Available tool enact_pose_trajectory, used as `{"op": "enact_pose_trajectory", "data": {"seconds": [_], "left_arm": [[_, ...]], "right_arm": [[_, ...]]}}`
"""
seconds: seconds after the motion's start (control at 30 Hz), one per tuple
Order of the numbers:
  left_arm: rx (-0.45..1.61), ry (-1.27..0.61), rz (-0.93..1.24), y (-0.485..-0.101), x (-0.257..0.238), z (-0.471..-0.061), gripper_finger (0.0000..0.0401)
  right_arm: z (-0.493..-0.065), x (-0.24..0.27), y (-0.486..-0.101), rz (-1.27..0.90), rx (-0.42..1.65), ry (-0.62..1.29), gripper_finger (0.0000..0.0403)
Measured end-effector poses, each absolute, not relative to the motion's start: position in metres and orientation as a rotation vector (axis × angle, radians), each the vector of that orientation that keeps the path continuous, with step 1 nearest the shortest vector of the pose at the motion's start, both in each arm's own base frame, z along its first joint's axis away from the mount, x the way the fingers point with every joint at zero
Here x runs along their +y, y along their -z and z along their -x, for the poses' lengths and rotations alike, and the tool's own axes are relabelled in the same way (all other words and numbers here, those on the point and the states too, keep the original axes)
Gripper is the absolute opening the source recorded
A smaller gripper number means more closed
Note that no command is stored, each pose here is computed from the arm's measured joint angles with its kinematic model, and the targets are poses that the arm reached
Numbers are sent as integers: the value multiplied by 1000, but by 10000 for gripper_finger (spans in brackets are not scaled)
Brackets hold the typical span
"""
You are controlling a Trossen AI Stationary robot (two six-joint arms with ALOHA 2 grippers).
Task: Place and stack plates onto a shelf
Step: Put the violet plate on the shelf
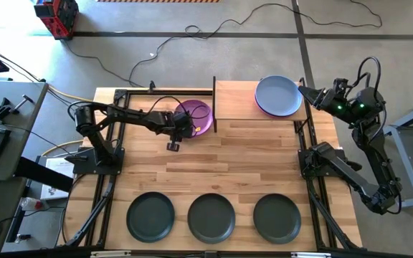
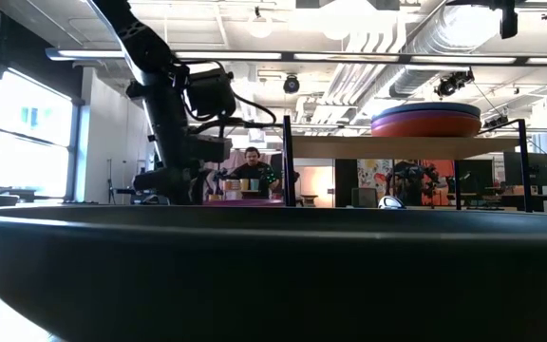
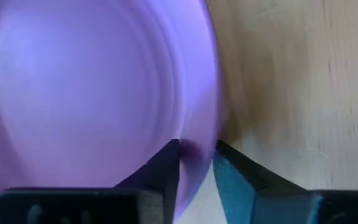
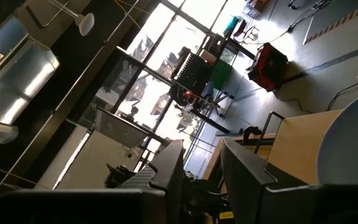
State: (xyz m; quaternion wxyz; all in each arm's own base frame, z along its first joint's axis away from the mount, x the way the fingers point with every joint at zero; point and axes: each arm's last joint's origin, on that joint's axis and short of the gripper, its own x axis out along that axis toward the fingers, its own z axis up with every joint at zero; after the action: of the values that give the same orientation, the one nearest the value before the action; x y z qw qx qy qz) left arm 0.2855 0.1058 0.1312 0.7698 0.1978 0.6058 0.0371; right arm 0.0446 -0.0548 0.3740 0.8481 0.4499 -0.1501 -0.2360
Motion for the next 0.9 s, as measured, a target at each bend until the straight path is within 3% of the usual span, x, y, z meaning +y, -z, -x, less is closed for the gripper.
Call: {"op": "enact_pose_trajectory", "data": {"seconds": [0.27,0.9], "left_arm": [[1315,-109,-461,-132,105,-287,7],[1389,-163,-583,-137,87,-286,1]], "right_arm": [[-45,-55,-374,-948,-317,498,92],[-45,-55,-374,-944,-315,498,92]]}}
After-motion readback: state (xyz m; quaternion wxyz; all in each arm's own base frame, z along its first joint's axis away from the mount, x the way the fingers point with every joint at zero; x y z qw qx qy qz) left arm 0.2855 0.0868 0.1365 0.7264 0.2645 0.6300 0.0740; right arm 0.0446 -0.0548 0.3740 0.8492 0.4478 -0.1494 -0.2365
